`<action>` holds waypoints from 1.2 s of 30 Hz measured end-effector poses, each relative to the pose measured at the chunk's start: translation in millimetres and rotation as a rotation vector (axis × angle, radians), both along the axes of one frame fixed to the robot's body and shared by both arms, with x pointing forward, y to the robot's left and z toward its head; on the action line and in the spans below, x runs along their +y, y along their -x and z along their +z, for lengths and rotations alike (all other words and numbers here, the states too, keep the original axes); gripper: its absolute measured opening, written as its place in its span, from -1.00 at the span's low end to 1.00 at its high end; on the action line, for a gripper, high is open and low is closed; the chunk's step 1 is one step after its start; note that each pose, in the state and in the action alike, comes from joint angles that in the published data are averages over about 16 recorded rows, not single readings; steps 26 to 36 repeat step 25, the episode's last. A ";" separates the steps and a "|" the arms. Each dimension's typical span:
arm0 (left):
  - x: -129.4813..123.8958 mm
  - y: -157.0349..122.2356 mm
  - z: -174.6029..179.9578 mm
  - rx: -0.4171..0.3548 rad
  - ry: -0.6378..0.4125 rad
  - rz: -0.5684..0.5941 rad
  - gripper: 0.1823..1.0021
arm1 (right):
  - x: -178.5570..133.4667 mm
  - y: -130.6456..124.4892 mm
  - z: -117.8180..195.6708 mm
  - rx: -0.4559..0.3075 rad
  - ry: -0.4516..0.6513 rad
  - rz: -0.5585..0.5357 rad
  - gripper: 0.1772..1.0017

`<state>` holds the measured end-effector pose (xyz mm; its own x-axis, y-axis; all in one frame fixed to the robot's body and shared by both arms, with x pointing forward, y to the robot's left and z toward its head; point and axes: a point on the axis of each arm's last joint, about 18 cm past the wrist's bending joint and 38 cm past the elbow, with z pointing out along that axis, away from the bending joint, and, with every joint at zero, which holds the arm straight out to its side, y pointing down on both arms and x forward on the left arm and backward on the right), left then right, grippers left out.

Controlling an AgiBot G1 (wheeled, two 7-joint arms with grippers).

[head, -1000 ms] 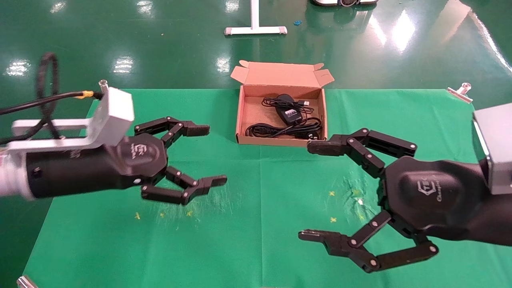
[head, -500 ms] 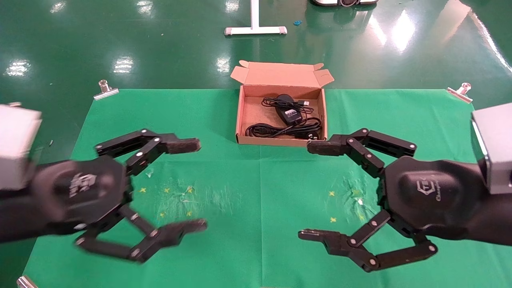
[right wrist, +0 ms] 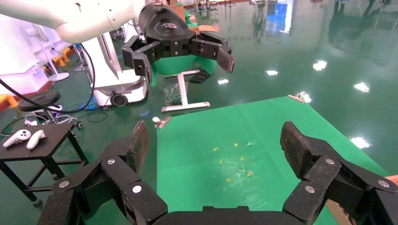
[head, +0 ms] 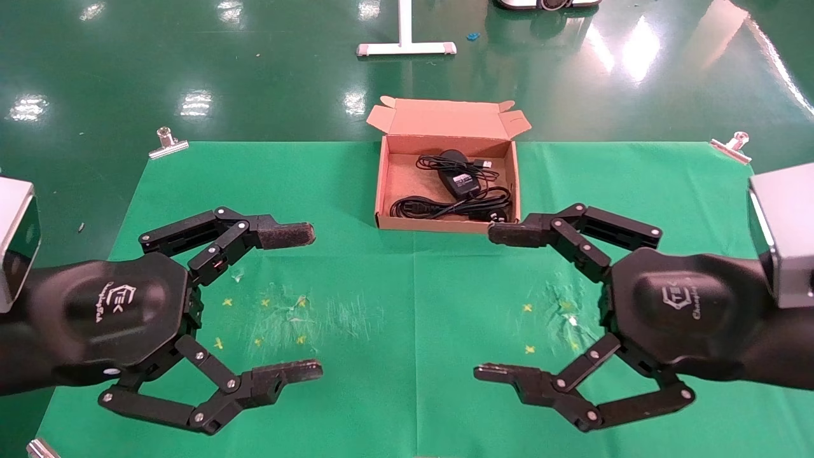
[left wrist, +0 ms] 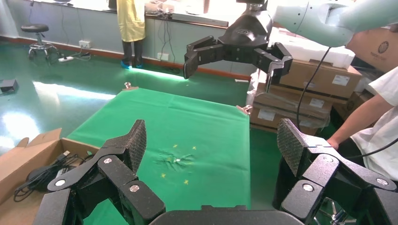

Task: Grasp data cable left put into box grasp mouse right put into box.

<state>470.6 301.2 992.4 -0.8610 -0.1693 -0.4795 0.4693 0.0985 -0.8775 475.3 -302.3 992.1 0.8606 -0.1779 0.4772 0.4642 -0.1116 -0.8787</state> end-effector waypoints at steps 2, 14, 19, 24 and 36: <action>-0.2 -0.9 0.0 0.001 -0.001 0.003 1.00 | 0.0 0.0 0.0 0.000 0.000 0.000 1.00; -1.0 -4.2 -0.1 0.004 -0.006 0.013 1.00 | 0.0 -0.1 0.0 0.000 0.000 0.000 1.00; -1.2 -4.8 -0.2 0.004 -0.007 0.015 1.00 | 0.1 -0.1 0.0 0.000 0.000 0.000 1.00; -1.2 -5.1 -0.2 0.005 -0.008 0.016 1.00 | 0.1 -0.1 0.0 0.000 0.000 0.000 1.00; -1.2 -5.2 -0.2 0.005 -0.008 0.016 1.00 | 0.1 -0.1 0.0 0.000 0.000 0.000 1.00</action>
